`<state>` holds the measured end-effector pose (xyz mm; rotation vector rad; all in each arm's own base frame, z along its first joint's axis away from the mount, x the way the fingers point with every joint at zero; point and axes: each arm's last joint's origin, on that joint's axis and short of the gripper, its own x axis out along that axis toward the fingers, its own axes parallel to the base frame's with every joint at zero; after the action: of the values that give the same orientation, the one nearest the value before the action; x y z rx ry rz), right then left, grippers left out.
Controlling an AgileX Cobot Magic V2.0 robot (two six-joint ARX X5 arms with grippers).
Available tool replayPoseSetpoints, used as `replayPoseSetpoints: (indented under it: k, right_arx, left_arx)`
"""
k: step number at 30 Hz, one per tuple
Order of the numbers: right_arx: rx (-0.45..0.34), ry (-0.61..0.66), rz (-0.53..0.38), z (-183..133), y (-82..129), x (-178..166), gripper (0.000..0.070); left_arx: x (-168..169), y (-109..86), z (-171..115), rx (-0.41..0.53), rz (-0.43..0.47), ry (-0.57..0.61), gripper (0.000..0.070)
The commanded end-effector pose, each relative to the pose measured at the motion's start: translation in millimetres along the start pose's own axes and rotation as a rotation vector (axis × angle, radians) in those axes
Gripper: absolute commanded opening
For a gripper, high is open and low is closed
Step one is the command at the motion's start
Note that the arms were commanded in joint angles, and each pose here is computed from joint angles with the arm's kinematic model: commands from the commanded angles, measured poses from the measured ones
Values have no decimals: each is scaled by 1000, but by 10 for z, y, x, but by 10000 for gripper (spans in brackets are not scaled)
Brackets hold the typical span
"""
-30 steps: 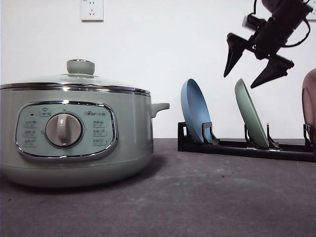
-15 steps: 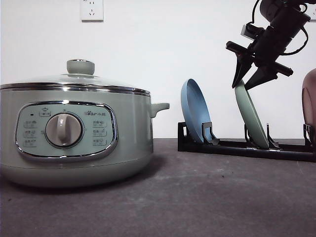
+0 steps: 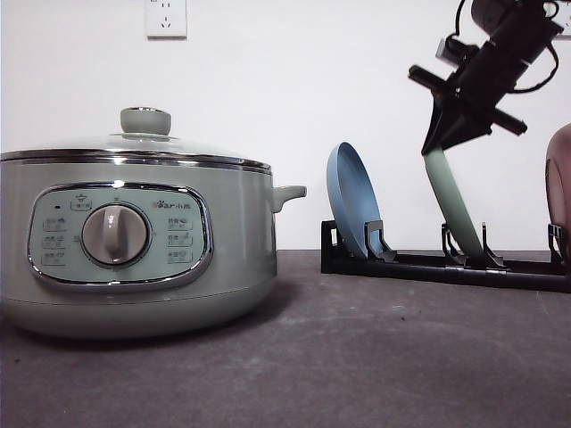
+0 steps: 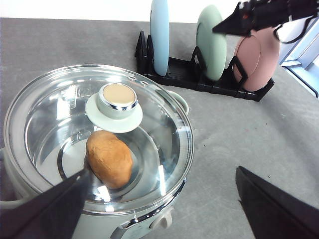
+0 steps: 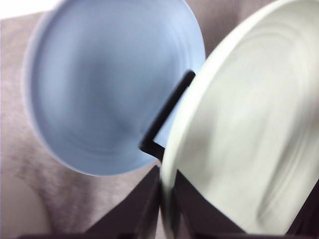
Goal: Transfer potato from steamer to green plate
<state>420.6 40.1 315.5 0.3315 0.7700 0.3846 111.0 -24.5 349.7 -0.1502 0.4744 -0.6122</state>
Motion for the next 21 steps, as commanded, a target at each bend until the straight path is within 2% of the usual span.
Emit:
replayPoseSetpoints:
  k: [1,11,18,21]
  right_arx:
    - [-44,-80,26,137,155,-236,6]
    - [-139,-224,102,181,640,-1092,6]
    - [-264,-187,126,-52,1008,-1564,6]
    - [-339,-135,101,-193,1146,-1668,6]
  left_arx:
    - [-18,-19,50,17,-8,-16,596]
    - [-19,-20,50,17,-8,-16,596]
    - [-19,-20,50,18,-8,-16,596]
    - [-19,-19,50,18,-8,-17,596]
